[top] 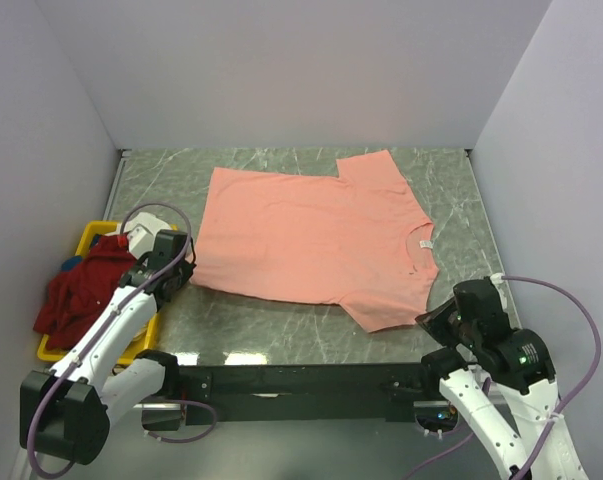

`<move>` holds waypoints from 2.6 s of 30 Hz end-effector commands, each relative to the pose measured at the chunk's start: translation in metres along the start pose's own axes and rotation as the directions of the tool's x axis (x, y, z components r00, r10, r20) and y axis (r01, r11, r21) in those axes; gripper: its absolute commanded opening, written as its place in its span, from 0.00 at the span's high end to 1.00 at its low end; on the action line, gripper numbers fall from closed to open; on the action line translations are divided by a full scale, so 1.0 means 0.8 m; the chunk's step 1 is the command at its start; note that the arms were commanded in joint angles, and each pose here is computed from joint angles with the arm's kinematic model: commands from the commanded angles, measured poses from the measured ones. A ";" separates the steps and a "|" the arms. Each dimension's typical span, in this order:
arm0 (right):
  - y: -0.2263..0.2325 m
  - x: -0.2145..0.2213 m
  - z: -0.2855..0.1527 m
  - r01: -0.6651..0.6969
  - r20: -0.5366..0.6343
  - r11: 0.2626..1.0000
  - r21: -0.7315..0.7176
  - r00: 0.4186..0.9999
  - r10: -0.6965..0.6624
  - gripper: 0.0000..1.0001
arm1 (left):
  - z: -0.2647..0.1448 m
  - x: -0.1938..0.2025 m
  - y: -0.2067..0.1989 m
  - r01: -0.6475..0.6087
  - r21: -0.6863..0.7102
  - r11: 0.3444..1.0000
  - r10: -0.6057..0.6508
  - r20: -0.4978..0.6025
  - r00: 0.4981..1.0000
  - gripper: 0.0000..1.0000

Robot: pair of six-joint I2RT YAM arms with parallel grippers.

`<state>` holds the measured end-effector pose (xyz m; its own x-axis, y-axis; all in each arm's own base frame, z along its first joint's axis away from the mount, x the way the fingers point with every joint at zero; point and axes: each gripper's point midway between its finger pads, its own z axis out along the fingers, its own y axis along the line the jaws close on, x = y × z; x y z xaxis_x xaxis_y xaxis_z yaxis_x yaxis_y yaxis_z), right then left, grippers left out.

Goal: Fold and stack the t-shirts
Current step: Fold the tshirt

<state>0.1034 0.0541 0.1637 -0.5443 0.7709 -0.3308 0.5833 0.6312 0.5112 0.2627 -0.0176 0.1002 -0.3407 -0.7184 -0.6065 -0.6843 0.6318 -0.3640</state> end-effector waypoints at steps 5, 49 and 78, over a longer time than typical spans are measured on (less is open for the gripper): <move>0.007 -0.012 0.007 0.103 0.023 0.995 0.017 0.994 -0.104 1.00 | 0.005 -0.004 -0.022 -0.009 0.036 0.999 0.009 -0.009 1.000 0.99; 0.130 -0.196 0.222 0.235 0.042 0.966 0.104 0.970 -0.240 1.00 | 0.112 -0.028 -0.101 -0.086 -0.175 0.981 0.078 -0.048 0.996 0.99; 0.132 -0.234 0.233 0.112 0.042 0.986 0.121 0.992 -0.118 1.00 | 0.145 -0.029 -0.144 -0.129 -0.096 0.987 0.117 -0.120 0.986 0.86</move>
<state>0.3636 -0.0017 0.1226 -0.6082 0.6788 -0.4113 0.5804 0.7339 0.3530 0.4108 -0.0372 0.0639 -0.4935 -0.6763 -0.5469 -0.7162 0.6728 -0.1857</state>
